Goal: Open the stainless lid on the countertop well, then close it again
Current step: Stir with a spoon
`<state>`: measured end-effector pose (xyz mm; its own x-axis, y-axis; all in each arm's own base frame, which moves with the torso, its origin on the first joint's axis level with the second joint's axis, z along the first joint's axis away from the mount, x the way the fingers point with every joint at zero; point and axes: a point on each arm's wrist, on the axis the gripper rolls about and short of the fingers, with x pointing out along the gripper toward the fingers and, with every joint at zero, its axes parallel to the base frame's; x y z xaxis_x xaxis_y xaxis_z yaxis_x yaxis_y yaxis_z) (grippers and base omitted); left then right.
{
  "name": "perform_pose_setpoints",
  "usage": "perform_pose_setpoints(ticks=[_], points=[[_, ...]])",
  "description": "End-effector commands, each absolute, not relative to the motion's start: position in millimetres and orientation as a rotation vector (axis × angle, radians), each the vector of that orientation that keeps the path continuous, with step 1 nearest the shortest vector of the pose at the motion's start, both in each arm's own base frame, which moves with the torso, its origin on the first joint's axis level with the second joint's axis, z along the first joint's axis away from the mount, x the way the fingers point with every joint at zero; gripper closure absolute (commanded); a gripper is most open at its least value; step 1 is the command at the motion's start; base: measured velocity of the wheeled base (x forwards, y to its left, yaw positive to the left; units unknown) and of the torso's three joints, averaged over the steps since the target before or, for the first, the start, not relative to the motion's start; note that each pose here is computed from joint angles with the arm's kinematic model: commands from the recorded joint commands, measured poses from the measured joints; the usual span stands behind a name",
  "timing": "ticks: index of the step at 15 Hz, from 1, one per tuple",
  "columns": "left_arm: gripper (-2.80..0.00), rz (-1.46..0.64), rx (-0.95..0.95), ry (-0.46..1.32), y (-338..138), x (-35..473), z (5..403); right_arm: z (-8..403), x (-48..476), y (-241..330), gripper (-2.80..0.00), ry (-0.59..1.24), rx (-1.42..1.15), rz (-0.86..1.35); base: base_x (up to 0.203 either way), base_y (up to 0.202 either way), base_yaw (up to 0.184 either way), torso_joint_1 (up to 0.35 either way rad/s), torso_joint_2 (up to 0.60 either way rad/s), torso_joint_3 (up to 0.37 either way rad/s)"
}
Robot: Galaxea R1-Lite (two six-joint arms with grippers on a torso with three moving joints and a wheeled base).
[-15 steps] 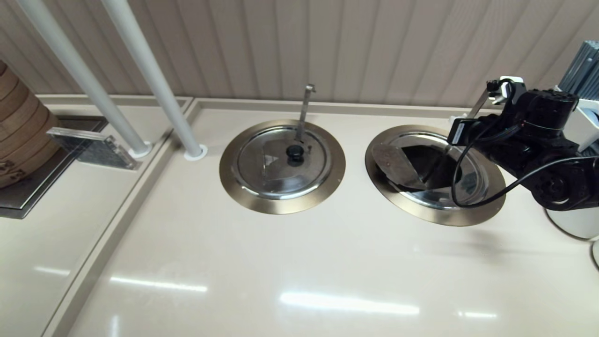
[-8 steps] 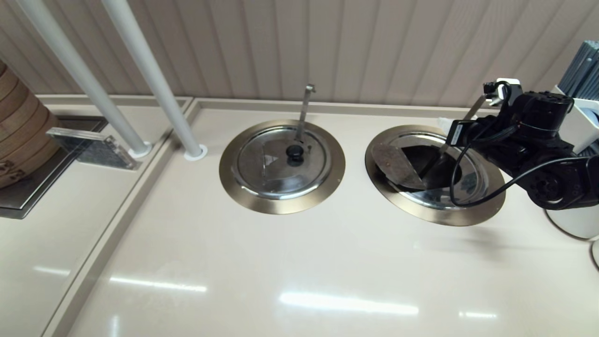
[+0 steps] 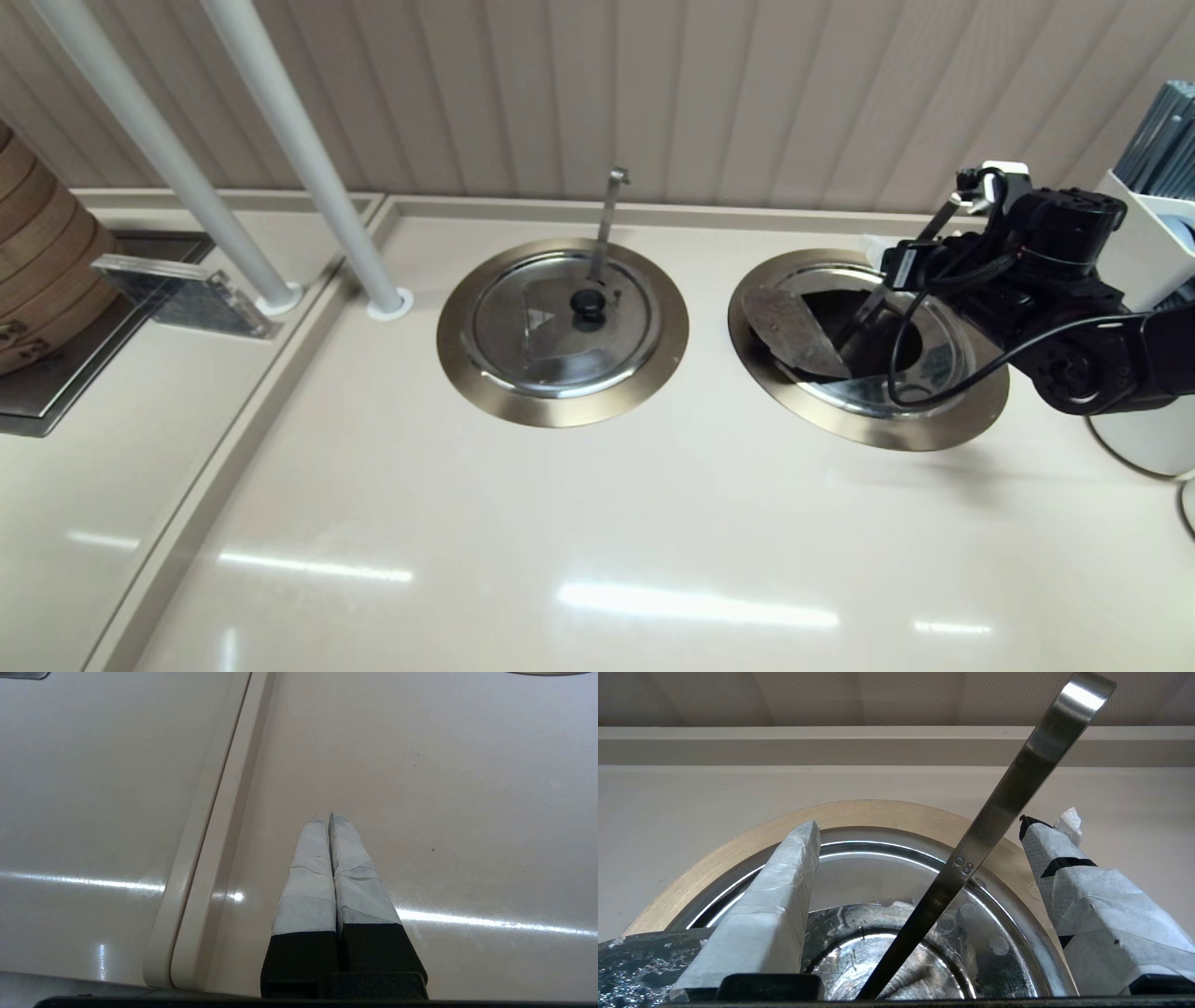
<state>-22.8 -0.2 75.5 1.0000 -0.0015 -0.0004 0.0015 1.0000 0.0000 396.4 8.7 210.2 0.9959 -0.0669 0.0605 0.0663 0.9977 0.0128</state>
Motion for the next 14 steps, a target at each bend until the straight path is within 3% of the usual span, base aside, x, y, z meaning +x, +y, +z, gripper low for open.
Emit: perform_pose_setpoints(ticks=[1, 14], points=[[0.0, -0.002, 0.0, 0.002, -0.2, -22.7, 75.5, 213.0, 393.9, 9.6, -2.8, -0.069, 0.012, -0.065, 0.0, 0.0, 0.0, 0.0, 0.0, 0.0], [0.0, -0.002, 0.0, 0.002, -0.2, -22.7, 75.5, 254.9, 314.2, 38.5, -2.8, 0.031, -0.001, -0.012, 0.0, 0.0, 0.0, 0.0, 0.0, 0.0]])
